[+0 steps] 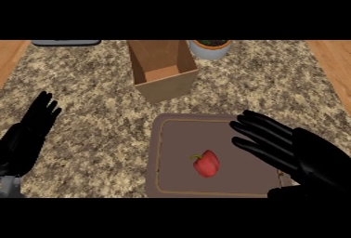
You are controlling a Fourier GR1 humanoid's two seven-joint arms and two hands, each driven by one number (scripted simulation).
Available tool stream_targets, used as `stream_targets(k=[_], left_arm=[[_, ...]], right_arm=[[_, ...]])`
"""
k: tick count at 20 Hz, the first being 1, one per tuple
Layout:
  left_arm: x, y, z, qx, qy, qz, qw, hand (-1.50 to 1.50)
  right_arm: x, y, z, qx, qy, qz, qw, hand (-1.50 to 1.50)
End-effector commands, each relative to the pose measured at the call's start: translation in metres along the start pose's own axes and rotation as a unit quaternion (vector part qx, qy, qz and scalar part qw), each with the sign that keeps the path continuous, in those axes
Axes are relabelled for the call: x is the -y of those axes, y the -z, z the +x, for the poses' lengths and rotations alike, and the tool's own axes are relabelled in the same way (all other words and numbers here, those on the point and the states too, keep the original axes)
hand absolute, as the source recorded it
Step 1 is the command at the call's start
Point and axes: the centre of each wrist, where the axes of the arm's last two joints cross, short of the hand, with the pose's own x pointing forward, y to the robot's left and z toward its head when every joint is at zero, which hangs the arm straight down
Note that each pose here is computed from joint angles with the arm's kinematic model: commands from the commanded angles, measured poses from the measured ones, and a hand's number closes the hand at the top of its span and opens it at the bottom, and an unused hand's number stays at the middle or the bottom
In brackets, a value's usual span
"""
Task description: Pick the bell pepper from the tray and place it in the cardboard box
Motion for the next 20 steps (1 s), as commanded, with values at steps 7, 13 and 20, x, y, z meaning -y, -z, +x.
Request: stream_targets(k=[7, 13, 20], left_arm=[[0.008, 0.007, 0.008, 0.005, -0.005, -0.014, 0.9999, 0.00], [0.025, -0.001, -0.007, 0.005, -0.003, -0.014, 0.9999, 0.00], [0.011, 0.000, -0.002, 0.003, 0.001, -0.014, 0.9999, 0.00]], right_arm=[[-0.012, 0.030, 0.079, -0.134, -0.146, 0.147, 0.969, -1.50], [-0.039, 0.062, 0.070, -0.193, -0.113, 0.200, 0.954, -1.50], [-0.051, 0.062, 0.079, -0.219, -0.129, 0.238, 0.938, -1.50]])
